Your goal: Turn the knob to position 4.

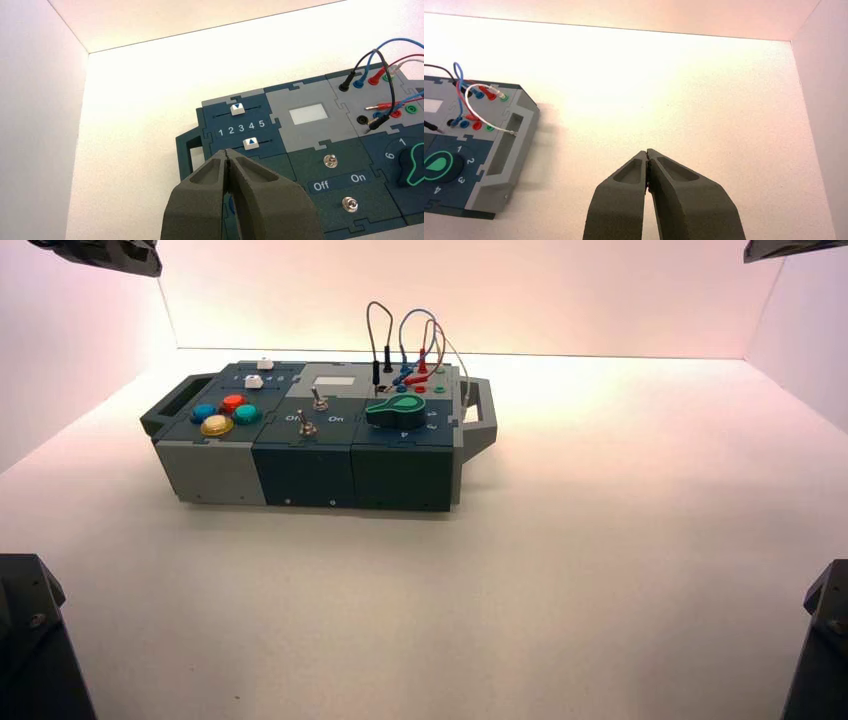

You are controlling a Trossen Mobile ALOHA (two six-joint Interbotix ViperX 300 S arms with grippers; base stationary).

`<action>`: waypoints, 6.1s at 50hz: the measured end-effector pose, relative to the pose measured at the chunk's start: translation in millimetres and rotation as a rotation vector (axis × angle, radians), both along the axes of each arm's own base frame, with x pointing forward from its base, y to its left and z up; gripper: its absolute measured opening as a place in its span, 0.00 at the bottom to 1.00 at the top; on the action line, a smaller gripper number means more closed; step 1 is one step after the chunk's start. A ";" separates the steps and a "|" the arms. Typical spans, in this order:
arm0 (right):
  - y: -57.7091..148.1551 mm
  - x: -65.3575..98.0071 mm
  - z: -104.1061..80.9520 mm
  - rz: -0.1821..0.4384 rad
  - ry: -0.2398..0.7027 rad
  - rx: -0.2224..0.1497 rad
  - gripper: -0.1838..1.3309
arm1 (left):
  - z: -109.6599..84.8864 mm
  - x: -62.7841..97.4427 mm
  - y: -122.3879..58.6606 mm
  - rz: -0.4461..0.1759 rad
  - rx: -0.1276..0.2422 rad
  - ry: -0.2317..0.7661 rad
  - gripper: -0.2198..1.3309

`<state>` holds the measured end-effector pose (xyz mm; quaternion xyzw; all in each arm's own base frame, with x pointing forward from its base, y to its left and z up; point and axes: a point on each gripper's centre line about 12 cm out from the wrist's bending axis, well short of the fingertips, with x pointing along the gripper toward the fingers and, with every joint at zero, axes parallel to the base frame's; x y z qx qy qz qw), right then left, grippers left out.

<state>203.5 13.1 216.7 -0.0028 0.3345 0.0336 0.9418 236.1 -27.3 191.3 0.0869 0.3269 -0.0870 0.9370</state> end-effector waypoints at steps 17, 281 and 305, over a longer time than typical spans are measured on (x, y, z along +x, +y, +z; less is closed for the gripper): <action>0.4 -2.4 -2.3 0.003 0.028 0.000 0.03 | 2.9 -1.2 0.4 0.002 -0.002 -0.009 0.03; 295.6 80.8 -101.0 1.036 0.583 -0.329 0.03 | 17.0 -51.7 -51.4 -0.548 -0.078 0.439 0.03; 292.5 77.3 -101.6 1.047 0.621 -0.350 0.03 | 17.3 -51.8 -51.4 -0.548 -0.078 0.438 0.03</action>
